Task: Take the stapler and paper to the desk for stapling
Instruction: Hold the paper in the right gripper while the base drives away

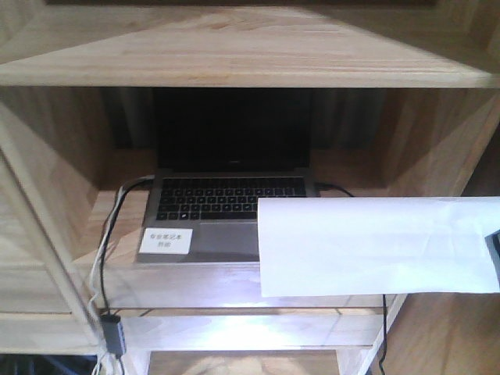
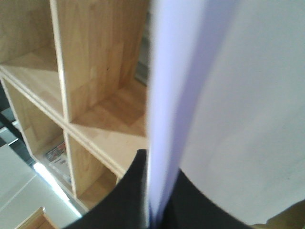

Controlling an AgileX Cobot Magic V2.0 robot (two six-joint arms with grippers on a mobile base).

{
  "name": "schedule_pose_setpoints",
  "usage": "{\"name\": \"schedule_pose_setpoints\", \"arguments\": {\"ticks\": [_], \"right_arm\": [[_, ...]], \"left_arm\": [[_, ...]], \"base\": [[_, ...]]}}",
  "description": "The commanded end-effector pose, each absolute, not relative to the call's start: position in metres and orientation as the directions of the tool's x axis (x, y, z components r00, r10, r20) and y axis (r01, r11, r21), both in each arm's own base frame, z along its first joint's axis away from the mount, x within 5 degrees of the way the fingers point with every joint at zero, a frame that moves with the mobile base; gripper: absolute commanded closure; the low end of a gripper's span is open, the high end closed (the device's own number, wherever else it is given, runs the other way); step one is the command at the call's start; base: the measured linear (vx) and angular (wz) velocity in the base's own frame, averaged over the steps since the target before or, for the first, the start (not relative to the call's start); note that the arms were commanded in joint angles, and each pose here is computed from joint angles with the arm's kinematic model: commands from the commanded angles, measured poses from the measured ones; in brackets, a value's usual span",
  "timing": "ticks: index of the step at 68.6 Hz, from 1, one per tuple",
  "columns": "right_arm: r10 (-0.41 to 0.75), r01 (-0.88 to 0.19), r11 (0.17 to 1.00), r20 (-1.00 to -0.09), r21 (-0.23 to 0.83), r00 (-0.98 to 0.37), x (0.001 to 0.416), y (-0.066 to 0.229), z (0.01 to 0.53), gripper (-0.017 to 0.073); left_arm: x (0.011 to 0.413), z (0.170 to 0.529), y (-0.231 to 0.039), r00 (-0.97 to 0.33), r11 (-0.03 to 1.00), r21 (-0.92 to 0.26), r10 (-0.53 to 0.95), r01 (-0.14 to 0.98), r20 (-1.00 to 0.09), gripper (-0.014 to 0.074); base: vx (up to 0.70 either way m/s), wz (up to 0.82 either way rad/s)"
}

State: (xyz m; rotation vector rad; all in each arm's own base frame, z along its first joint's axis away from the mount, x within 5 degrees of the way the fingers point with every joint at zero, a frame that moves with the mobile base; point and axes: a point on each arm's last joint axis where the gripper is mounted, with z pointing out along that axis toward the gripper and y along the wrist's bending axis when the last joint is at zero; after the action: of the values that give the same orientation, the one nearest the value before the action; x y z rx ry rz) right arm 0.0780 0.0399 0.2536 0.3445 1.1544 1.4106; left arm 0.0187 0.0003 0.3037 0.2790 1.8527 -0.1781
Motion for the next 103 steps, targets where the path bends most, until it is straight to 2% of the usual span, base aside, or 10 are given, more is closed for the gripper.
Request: {"name": "schedule_pose_setpoints", "arguments": {"ticks": [1, 103], "right_arm": [[0.886, -0.645, 0.194, -0.414, 0.739, -0.208, 0.0764, 0.0396, 0.2665, 0.0566], [0.885, -0.65, 0.192, -0.416, 0.735, -0.209, 0.076, 0.0398, 0.2669, 0.0566]], "left_arm": [[0.0199, 0.3222, -0.0009, -0.154, 0.957, 0.017, 0.065, 0.289, -0.986, 0.0601], [0.0199, 0.3222, -0.0009, -0.154, 0.957, 0.017, 0.065, 0.289, -0.986, 0.0601]], "base": [[-0.11, 0.13], [-0.13, 0.01]]}}
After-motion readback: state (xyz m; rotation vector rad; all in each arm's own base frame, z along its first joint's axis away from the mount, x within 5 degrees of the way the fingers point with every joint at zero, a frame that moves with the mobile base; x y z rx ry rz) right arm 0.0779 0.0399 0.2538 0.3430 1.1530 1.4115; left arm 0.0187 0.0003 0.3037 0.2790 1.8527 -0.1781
